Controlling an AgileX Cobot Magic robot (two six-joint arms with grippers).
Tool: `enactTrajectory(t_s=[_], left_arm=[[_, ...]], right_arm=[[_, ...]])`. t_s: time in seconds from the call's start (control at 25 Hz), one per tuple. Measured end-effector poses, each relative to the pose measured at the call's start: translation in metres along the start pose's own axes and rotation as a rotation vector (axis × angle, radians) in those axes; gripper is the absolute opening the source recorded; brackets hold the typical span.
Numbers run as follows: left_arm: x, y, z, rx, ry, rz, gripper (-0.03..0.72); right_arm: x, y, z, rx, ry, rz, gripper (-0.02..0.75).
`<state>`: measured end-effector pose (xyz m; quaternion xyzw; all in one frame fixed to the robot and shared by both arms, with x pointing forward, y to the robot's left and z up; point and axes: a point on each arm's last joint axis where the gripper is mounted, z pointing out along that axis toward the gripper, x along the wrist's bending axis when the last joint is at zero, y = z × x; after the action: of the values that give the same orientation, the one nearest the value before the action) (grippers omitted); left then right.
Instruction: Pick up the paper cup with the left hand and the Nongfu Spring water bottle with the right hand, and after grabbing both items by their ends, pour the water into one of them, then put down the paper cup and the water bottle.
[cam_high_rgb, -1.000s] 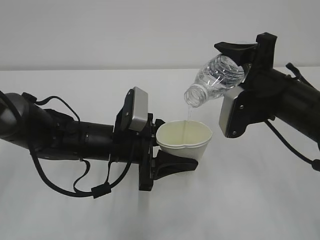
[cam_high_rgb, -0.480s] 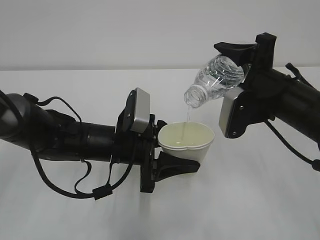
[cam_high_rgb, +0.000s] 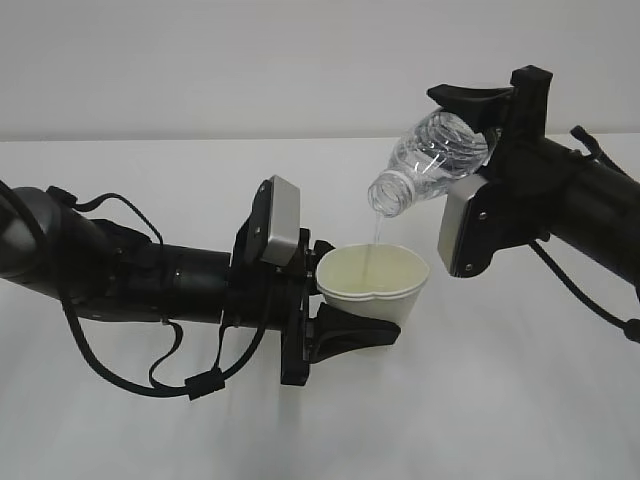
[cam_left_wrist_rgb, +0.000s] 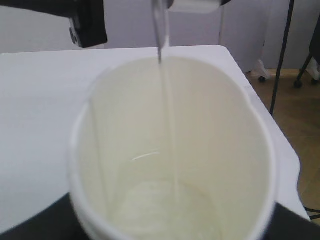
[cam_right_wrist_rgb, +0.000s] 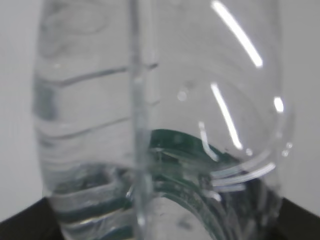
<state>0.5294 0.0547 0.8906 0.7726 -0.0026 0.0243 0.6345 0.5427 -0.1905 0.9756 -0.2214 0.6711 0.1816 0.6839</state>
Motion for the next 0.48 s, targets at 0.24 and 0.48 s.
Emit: enactTrajectory(t_s=[0.24,0.48], left_arm=[[0.0000,0.0000,0.0000,0.000,0.000,0.000,0.410],[0.0000,0.0000,0.0000,0.000,0.000,0.000,0.410]], right_arm=[[0.0000,0.0002,0.0000,-0.002,0.000,-0.001,0.493],[0.0000,0.0003,0.0000,-0.003,0.000,-0.004,0.493]])
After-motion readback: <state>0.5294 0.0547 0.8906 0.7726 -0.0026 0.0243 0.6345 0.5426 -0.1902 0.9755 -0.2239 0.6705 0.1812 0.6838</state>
